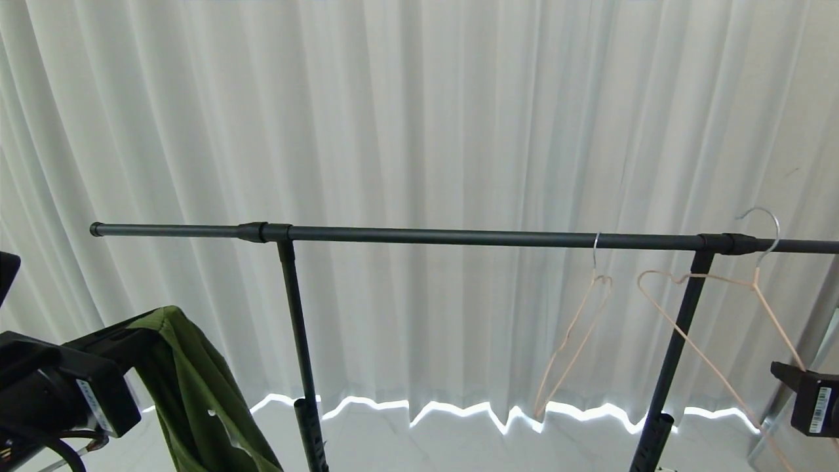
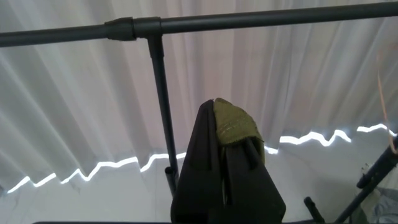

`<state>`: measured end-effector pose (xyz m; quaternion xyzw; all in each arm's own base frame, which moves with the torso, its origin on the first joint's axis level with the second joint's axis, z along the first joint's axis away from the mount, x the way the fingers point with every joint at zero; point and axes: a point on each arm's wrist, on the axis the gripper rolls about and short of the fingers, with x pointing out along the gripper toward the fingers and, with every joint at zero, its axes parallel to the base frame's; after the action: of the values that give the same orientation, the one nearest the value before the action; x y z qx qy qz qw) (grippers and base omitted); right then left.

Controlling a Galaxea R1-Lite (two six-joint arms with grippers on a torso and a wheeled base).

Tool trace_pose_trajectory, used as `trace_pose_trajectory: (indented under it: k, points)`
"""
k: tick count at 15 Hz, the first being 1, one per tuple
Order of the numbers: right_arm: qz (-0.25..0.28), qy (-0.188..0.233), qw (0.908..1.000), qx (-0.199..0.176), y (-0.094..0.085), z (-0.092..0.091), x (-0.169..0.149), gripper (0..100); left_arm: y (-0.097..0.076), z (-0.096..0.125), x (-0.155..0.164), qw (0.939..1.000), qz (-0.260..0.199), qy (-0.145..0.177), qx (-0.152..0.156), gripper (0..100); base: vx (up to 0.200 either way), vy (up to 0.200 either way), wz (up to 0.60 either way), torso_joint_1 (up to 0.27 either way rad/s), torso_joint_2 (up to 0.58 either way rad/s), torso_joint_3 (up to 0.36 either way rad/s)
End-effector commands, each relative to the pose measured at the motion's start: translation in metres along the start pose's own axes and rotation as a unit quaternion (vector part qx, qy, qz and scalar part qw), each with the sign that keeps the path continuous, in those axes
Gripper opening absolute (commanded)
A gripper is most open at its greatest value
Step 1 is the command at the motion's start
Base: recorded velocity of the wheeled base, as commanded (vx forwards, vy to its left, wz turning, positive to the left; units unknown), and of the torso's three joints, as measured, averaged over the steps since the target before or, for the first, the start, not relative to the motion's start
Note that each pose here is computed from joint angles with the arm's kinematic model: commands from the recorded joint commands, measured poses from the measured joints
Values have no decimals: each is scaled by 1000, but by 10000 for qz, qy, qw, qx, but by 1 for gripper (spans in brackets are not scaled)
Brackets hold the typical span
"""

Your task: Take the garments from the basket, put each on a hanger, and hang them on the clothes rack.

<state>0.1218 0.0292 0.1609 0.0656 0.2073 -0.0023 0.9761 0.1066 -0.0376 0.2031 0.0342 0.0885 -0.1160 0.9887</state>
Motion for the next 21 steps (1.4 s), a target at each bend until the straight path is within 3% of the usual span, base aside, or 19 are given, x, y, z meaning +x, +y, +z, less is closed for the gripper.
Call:
trace_pose_trajectory:
  k: [1,6,8,10,15,17,19,21]
  points:
    - [26,-91,10000,19,-1,0,-4,0,0,0,-1,10000,7,-16,-1,0,-200,0,0,-7,-2,7]
    - [157,-84,9998,-76,0,1,-4,0,0,-1,-1,10000,-1,-1,2,0,-200,0,0,0,3,1]
    - [365,-137,9992,-92,1,4,-7,0,0,-2,-1,10000,-9,22,5,0,0,0,0,0,0,0]
    - [1094,-382,9930,-213,5,13,-14,0,-1,-9,0,9997,-37,150,170,0,0,0,0,0,0,0]
    - [2625,-688,9603,-646,13,29,-29,0,-1,-13,1,9979,-65,237,599,0,0,0,0,0,0,0]
    - [3350,-578,9375,-746,16,28,-32,0,0,-13,0,9950,42,226,973,0,0,0,0,0,0,0]
    - [3601,-502,9281,-805,20,28,-31,0,2,-8,2,9946,283,209,972,0,0,0,0,0,0,0]
    - [3902,-438,9127,-1134,39,46,-17,0,2,8,7,9940,546,73,943,0,0,0,0,0,0,0]
